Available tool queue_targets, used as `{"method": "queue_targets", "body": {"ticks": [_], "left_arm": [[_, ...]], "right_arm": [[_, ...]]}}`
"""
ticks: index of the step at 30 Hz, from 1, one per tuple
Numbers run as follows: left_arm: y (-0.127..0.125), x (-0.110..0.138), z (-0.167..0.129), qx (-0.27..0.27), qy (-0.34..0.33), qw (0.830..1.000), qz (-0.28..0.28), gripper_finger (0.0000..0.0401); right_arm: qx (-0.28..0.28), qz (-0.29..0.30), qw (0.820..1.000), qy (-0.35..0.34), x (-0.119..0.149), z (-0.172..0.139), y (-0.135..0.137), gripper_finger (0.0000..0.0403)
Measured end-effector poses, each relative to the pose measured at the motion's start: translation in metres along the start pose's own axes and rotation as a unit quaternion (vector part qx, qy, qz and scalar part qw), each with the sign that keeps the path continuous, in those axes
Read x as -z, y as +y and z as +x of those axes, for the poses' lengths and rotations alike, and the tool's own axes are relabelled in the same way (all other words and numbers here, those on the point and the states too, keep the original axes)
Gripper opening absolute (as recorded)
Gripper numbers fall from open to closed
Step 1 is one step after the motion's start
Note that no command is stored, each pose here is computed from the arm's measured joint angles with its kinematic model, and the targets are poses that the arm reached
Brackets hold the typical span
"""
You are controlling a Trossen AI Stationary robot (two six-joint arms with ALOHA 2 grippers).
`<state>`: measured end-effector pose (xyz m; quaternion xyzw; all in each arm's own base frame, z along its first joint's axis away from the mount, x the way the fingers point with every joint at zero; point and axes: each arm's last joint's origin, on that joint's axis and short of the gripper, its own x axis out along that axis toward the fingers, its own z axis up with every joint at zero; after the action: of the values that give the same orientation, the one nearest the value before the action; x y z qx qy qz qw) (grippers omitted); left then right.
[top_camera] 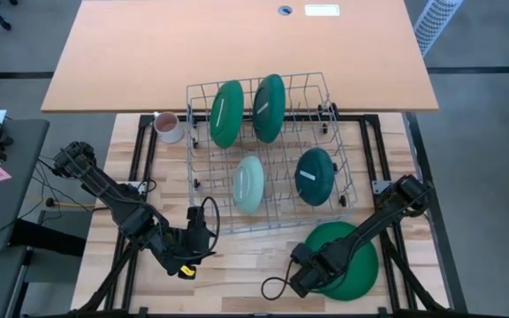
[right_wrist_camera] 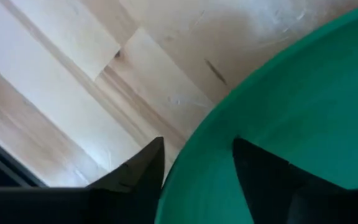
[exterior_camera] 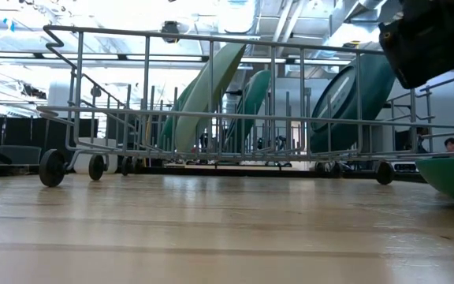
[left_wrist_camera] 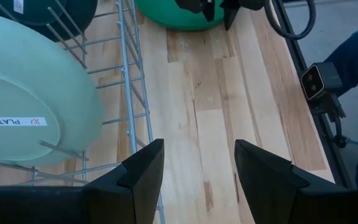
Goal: Sort dishes
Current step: Put the green plate in the dish rack
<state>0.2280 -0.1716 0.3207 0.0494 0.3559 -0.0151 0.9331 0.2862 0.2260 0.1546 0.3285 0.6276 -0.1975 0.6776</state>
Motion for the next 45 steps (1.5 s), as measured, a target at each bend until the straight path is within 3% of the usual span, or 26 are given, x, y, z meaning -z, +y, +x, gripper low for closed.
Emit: {"method": "queue_targets", "body": {"ticks": [8, 12, 23, 29, 34, 38, 45], "left_arm": [[0.000, 0.000, 0.000, -0.001, 0.000, 1.000, 0.006, 0.0189], [0.000, 0.000, 0.000, -0.001, -0.001, 1.000, 0.007, 0.0189], [0.000, 0.000, 0.000, -0.001, 0.000, 1.000, 0.001, 0.0189], [0.000, 0.000, 0.000, -0.001, 0.000, 1.000, 0.000, 0.0189], [-0.003, 0.001, -0.001, 0.004, 0.000, 1.000, -0.005, 0.0189], [-0.005, 0.002, -0.003, 0.009, -0.001, 1.000, -0.002, 0.0189], [-0.009, 0.003, -0.005, 0.014, -0.002, 1.000, 0.003, 0.0189]], "right_arm": [[-0.001, -0.015, 1.000, 0.019, 0.003, -0.001, 0.000, 0.0074], [-0.005, -0.031, 0.999, 0.033, 0.005, -0.004, 0.002, 0.0040], [-0.067, -0.096, 0.992, 0.049, 0.048, -0.043, 0.040, 0.0020], [-0.126, -0.157, 0.979, 0.001, 0.069, -0.075, 0.062, 0.0018], [-0.217, -0.206, 0.954, -0.018, 0.083, -0.097, 0.083, 0.0018], [-0.286, -0.254, 0.923, -0.033, 0.095, -0.122, 0.097, 0.0017], [-0.355, -0.384, 0.840, -0.146, 0.110, -0.166, 0.113, 0.0009]]}}
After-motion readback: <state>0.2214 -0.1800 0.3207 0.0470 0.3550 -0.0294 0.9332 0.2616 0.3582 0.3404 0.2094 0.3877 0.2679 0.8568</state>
